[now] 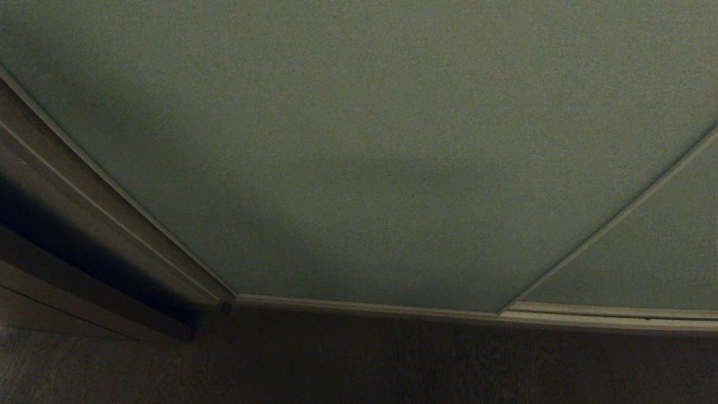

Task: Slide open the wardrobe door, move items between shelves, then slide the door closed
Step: Open the door

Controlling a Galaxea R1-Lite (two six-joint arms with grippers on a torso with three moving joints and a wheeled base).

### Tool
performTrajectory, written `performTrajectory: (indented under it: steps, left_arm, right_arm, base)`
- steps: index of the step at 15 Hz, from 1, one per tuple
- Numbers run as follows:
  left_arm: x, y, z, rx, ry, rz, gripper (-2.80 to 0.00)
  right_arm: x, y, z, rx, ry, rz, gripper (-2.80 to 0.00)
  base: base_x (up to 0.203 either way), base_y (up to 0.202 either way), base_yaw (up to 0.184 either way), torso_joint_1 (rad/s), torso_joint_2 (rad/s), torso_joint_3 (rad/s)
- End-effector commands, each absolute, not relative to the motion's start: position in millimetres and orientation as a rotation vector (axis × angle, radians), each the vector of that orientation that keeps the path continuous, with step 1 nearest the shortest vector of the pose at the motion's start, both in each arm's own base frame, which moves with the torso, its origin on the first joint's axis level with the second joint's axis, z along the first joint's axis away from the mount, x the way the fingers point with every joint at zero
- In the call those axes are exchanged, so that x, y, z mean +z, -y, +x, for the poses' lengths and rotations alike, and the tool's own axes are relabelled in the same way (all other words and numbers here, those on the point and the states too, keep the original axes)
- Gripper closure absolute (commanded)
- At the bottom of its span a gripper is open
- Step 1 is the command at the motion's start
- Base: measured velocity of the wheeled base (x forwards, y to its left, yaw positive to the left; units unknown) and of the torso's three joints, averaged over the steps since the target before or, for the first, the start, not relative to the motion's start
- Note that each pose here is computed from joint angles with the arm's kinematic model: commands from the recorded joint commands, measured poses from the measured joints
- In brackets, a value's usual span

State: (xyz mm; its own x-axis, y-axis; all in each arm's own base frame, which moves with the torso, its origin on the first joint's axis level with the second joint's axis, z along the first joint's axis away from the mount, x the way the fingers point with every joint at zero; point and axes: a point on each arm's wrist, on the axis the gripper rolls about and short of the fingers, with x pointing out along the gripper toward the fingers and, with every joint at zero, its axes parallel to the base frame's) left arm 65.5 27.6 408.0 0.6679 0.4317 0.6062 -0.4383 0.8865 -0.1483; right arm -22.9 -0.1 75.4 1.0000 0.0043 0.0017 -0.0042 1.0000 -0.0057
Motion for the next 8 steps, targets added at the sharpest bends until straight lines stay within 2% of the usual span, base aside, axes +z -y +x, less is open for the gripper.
performTrajectory:
  steps: [1,3,8]
  left_arm:
    - [414,-43,101,0.518,0.73,0.013,0.0]
    - [417,-47,112,0.528,0.786,0.01,0.0]
    - [430,-56,135,0.519,0.693,-0.029,0.0]
  right_arm:
    - [75,0,-23,0.005,0.002,-0.006,0.0]
    - [75,0,-23,0.005,0.0,-0.006,0.0]
    - [75,0,-23,0.005,0.0,-0.006,0.0]
  base:
    - [0.0,0.0,0.0,0.0,0.0,0.0]
    - [0.0,0.0,0.0,0.0,0.0,0.0]
    - [0.0,0.0,0.0,0.0,0.0,0.0]
